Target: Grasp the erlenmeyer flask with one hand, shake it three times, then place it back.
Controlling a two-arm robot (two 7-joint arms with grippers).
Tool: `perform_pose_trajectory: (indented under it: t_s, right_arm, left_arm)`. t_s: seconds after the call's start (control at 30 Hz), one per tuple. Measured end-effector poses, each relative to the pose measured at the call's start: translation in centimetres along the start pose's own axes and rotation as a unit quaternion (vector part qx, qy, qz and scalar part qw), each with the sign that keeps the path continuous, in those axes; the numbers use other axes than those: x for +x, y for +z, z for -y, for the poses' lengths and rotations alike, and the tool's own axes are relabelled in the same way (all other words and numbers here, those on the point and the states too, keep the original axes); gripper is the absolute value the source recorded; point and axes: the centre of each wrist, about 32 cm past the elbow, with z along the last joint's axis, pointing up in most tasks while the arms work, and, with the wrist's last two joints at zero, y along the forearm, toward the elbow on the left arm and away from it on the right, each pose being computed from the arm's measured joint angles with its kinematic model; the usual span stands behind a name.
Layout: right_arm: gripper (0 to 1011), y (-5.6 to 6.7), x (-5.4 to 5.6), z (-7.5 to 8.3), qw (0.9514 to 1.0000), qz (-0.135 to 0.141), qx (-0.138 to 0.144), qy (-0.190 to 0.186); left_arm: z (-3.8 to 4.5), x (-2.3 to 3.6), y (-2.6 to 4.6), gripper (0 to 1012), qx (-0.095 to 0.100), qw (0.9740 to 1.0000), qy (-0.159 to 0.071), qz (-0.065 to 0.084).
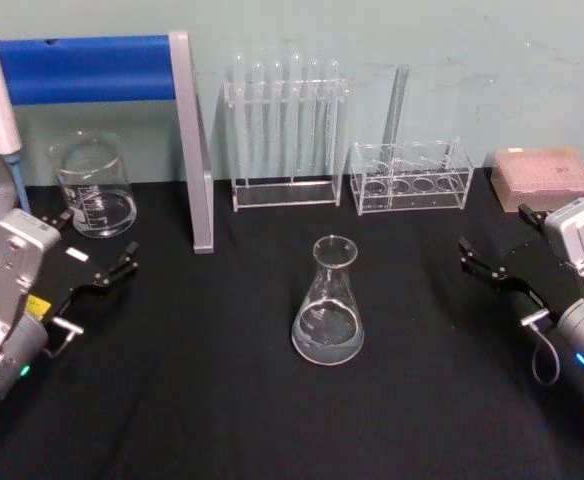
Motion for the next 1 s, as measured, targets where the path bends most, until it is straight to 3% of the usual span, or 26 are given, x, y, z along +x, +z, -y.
perform_pose_trajectory:
  t_s: [1.0]
  right_arm:
    - [1003, 0.03, 0.30, -0.07, 1.0000, -0.004, 0.005, 0.007]
  left_arm:
    - [0.00, 0.00, 0.00, 1001, 0.000, 1.0000, 0.000, 0.000]
